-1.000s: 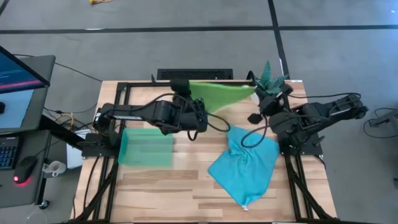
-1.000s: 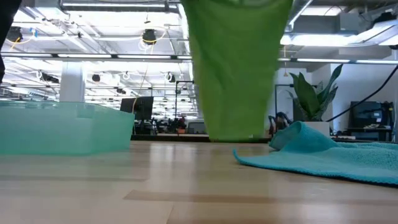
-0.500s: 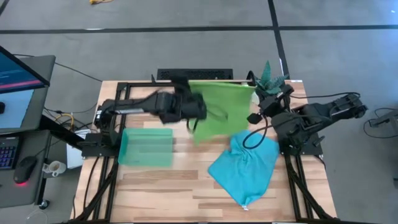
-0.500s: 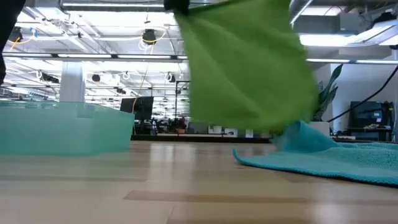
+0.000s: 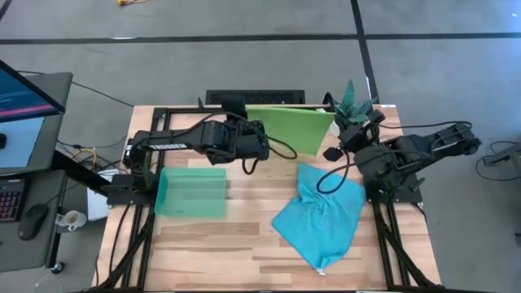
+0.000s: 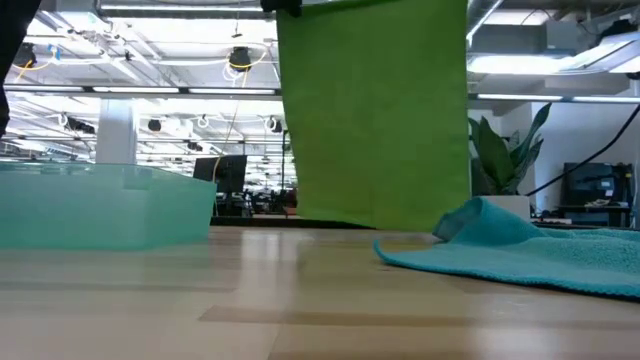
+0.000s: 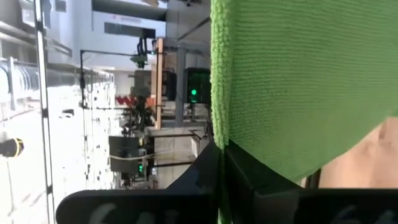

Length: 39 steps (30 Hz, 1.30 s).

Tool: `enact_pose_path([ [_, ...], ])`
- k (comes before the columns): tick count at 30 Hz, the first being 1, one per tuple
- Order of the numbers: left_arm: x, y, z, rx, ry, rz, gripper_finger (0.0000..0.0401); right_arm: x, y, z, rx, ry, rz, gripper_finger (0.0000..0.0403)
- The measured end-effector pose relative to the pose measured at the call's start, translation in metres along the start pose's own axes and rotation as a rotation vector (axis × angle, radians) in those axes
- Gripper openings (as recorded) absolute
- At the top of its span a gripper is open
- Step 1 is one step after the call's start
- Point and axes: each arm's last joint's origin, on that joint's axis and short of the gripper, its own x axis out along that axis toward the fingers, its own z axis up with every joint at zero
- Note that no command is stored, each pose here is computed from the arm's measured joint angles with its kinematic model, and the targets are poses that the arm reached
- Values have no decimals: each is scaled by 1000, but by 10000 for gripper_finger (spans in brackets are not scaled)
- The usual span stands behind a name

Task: Roll microfiber towels into tight, uniform cylinder then place into a basket
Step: Fold the green towel

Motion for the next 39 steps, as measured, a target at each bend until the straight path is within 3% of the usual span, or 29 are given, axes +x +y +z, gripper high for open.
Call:
enact_pose_path([
  [8,26,10,-3,-38,58,5,0,23,-8,-4,0,83,-82,1],
  [13,56,25,2,-81,20,-65,0,43,-18,-8,-42,156,-143,1],
  [18,71,42,10,-101,-5,30,0,55,-27,-5,-59,169,-168,2],
  [22,68,42,9,-61,41,88,0,53,-33,0,2,110,-97,4],
  [27,51,27,4,-3,58,51,0,39,-29,1,70,36,59,5],
  [31,22,6,-4,-28,41,-64,0,22,-19,-7,127,41,216,5],
  [36,-26,-29,-11,-147,13,-388,0,0,3,-23,208,158,433,5],
  [39,-55,-49,-10,-149,-20,-552,0,-12,22,-32,241,207,510,5],
])
